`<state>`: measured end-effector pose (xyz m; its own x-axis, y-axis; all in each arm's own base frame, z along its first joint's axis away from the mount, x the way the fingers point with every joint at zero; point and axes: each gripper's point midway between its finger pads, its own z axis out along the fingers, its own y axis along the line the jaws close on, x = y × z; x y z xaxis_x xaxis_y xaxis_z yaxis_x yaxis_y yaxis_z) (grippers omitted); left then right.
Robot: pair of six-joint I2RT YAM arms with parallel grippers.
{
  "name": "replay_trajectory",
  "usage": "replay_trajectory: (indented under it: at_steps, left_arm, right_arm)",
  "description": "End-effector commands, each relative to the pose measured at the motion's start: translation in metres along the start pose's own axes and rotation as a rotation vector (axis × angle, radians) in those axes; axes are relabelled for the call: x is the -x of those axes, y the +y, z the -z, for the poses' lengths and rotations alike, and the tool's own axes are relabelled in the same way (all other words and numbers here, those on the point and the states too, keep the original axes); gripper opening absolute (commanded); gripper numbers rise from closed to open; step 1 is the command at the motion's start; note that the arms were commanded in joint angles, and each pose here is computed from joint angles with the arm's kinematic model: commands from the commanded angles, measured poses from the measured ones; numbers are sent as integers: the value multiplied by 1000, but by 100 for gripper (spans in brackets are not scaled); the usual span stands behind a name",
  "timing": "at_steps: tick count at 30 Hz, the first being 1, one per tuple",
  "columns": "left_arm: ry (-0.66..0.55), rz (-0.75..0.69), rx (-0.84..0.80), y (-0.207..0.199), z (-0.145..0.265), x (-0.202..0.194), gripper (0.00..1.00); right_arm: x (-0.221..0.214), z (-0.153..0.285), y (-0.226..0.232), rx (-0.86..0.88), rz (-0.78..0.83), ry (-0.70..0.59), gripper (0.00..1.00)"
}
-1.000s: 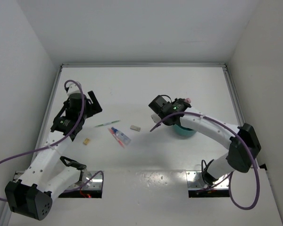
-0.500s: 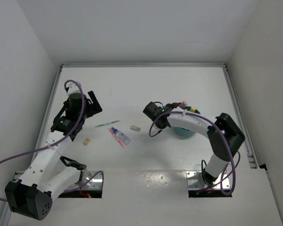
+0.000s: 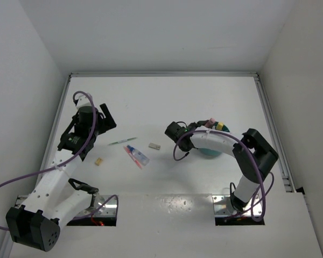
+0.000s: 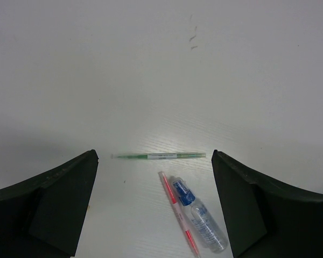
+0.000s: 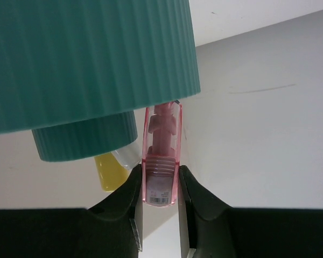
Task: Sort the stationery into containers
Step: Place the stationery into the container
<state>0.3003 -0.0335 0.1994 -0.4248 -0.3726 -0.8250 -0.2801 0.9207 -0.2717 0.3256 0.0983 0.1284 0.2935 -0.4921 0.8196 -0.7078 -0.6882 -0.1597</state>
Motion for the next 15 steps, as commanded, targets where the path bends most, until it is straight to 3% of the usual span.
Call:
replay_trajectory:
  at_steps: [1, 15]
  left_arm:
    - [-31, 8, -14, -2, -2, 8, 93]
    - [-31, 8, -14, -2, -2, 8, 93]
  right_arm:
    - [1, 2, -3, -7, 46, 35, 0]
    - [5, 2, -12, -27, 40, 43, 17]
